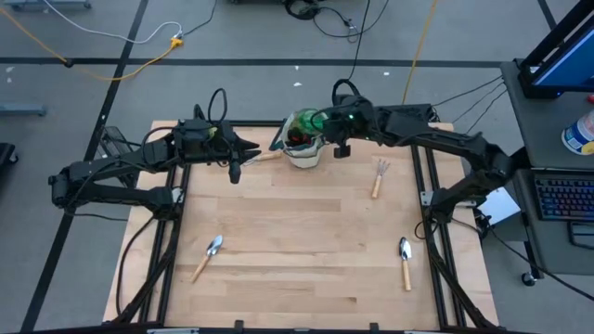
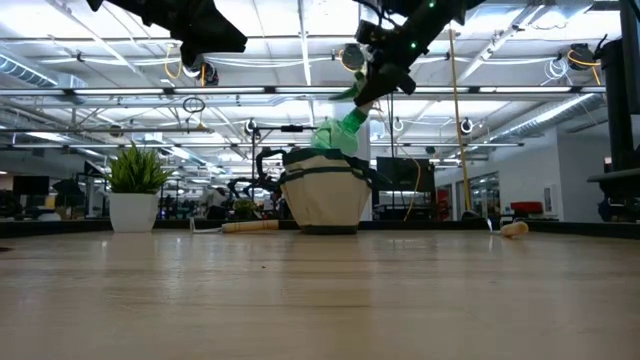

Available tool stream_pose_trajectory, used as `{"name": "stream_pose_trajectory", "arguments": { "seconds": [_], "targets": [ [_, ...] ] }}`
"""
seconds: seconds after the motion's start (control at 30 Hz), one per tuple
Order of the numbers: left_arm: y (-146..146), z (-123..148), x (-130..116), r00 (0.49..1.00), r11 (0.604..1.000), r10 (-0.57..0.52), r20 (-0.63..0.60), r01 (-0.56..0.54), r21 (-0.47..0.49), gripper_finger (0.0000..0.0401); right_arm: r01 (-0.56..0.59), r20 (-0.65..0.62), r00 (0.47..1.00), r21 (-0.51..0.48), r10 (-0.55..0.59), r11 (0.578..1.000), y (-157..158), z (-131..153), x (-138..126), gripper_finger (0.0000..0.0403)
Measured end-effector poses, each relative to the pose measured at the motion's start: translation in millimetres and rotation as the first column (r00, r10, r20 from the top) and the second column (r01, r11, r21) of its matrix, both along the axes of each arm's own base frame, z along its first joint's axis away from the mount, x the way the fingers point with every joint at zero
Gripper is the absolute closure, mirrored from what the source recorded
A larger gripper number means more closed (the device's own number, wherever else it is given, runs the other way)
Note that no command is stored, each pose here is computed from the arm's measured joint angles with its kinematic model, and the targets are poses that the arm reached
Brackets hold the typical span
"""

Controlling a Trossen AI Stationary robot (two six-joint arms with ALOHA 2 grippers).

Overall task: Pick & Place Garden tools in Gardening bag
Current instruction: Put the green spray bottle into the green gardening bag

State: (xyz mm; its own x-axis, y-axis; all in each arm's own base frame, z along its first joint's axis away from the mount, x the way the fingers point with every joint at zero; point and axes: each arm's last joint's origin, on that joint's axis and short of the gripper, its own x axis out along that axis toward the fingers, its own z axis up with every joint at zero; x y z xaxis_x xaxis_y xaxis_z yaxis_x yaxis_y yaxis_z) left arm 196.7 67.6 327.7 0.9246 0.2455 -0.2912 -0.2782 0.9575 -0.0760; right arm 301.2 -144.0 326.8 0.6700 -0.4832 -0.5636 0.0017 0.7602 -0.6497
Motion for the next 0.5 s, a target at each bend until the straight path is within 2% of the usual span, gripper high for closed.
{"name": "stream_pose_trajectory", "arguments": {
  "seconds": [0.5],
  "targets": [
    [0.0,0.3,0.1,1.0,1.0,-0.001,0.003,0.001,0.001,0.0304,-0.005,-0.062,0.998,0.007,0.005,1.0,-6.2,-7.5,-2.1,0.0355]
  ]
}}
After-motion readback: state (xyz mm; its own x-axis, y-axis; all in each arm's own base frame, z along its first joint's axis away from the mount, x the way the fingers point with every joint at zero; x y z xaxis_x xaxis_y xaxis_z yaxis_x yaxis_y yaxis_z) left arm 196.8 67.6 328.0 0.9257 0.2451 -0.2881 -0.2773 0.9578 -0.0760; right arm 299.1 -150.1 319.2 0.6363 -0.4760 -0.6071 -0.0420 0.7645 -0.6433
